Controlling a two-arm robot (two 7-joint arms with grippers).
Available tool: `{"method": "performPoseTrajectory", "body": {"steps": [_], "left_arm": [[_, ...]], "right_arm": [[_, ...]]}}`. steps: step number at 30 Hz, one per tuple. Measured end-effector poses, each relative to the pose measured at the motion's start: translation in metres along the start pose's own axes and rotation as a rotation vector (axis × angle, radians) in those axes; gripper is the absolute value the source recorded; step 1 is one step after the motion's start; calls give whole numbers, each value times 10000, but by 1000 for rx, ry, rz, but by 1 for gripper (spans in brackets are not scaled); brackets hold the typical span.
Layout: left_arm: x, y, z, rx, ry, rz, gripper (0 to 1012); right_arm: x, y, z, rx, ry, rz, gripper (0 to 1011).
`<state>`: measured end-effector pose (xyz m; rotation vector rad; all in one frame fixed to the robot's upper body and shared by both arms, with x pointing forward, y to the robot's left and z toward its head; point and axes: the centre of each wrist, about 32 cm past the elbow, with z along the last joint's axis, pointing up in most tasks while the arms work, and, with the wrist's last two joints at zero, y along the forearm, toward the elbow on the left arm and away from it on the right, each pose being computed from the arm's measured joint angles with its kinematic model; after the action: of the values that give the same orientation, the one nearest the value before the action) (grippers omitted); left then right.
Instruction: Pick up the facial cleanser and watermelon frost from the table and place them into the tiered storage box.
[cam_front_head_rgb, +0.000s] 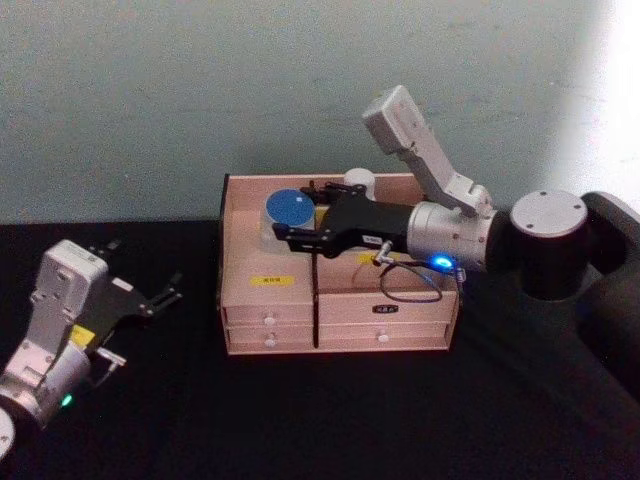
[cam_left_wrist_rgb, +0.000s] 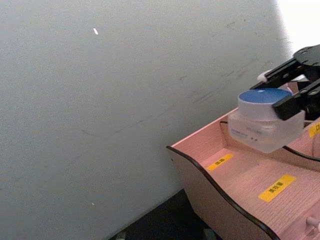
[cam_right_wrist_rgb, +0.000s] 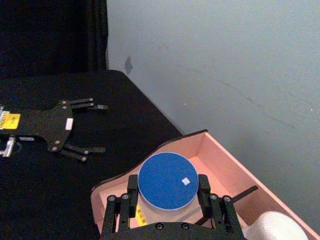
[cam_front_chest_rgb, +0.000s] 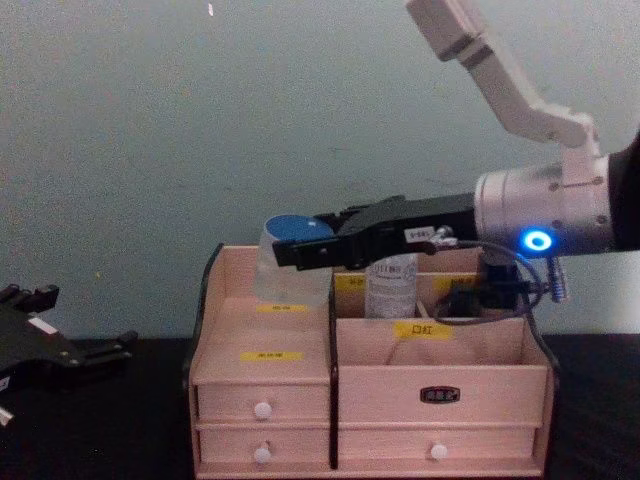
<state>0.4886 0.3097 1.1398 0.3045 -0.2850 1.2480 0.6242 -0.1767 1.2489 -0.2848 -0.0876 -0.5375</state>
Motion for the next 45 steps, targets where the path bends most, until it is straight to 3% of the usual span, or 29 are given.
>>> {"method": "performPoseTrajectory", "body": {"steps": [23,45], "left_arm": [[0,0,0,0,0,0,1001],[0,0,0,0,0,0,1002]], "right_arm": [[9,301,-92,-37,17,-2,708],[20,353,-108,-110,104,-34,707]]}}
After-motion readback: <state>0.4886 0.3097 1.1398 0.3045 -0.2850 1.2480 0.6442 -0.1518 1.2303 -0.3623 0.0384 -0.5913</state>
